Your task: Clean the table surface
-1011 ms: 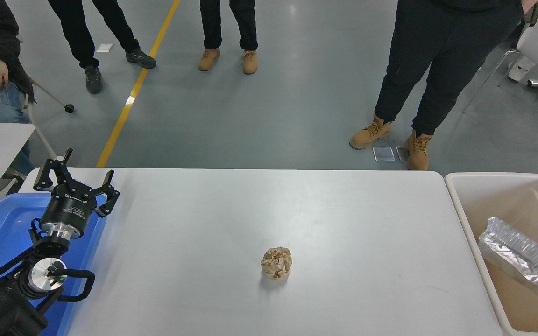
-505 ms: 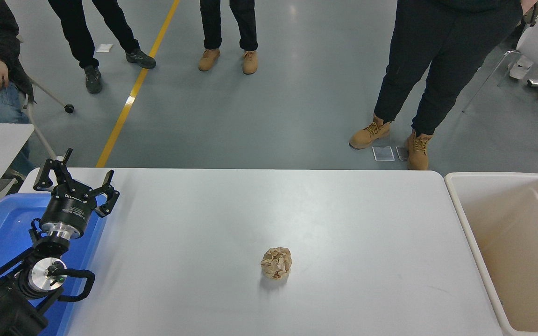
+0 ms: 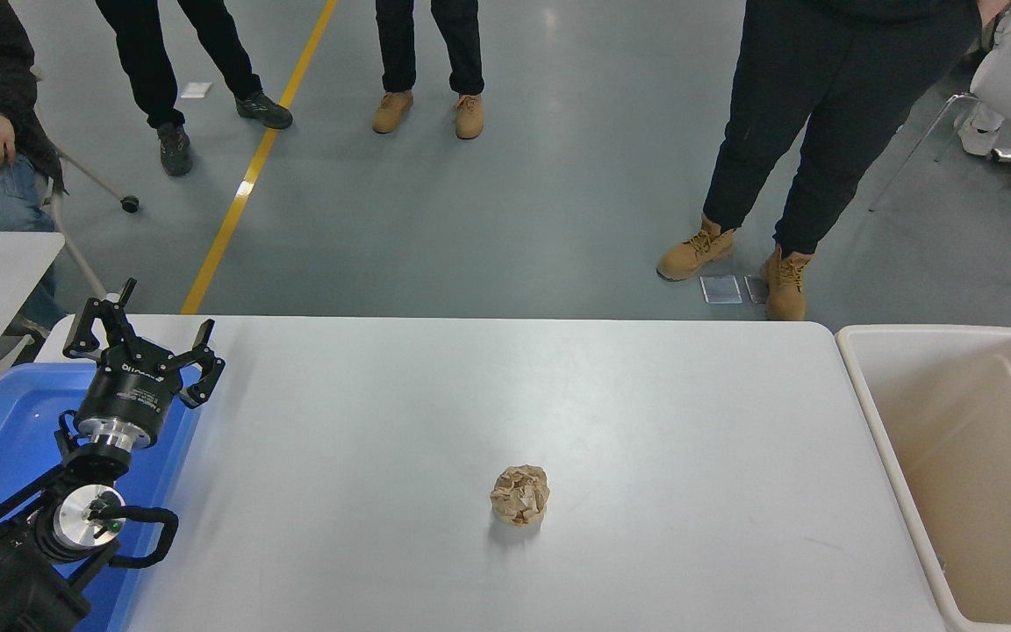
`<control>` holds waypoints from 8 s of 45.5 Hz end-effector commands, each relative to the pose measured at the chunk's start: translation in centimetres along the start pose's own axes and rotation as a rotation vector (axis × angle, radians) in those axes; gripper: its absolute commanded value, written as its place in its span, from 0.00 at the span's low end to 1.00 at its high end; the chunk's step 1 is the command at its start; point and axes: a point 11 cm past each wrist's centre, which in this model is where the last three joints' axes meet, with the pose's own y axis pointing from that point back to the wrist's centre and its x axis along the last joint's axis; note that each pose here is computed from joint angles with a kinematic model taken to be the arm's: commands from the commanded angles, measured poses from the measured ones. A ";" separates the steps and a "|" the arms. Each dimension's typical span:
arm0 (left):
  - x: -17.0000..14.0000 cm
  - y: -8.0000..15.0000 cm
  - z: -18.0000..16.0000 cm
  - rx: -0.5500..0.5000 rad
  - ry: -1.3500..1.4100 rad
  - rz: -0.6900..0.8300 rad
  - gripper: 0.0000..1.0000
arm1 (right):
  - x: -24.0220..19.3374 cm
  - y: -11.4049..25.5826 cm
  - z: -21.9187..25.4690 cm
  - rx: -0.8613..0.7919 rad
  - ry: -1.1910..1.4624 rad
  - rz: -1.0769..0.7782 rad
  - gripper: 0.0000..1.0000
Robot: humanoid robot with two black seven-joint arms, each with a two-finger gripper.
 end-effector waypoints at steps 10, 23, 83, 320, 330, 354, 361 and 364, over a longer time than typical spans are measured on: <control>0.0 0.0 0.0 0.001 0.000 0.001 0.99 | -1.1 -0.2 -8.3 0.155 -0.481 -0.028 0.99; 0.0 0.0 0.0 0.000 0.000 0.000 0.99 | -4.3 0.8 -12.1 0.169 -0.598 -0.068 0.99; 0.0 0.0 0.0 0.000 0.000 0.000 0.99 | -17.0 2.7 -6.2 0.184 -0.705 -0.159 0.99; 0.0 0.0 0.0 0.001 0.000 0.001 0.99 | -44.3 21.2 -11.9 0.871 1.228 -1.252 0.98; 0.0 0.0 0.0 0.001 0.000 0.001 0.99 | -44.5 21.7 -10.5 0.902 1.290 -1.288 0.98; 0.0 0.0 0.0 0.000 0.000 0.000 0.99 | -45.5 22.5 -7.5 0.921 1.271 -1.336 0.98; 0.0 0.0 0.0 0.000 0.000 0.000 0.99 | -46.0 23.0 -7.3 0.920 1.224 -1.345 0.98; 0.0 0.0 0.0 0.000 0.000 0.000 0.99 | -46.0 23.1 -7.0 0.917 1.224 -1.350 0.98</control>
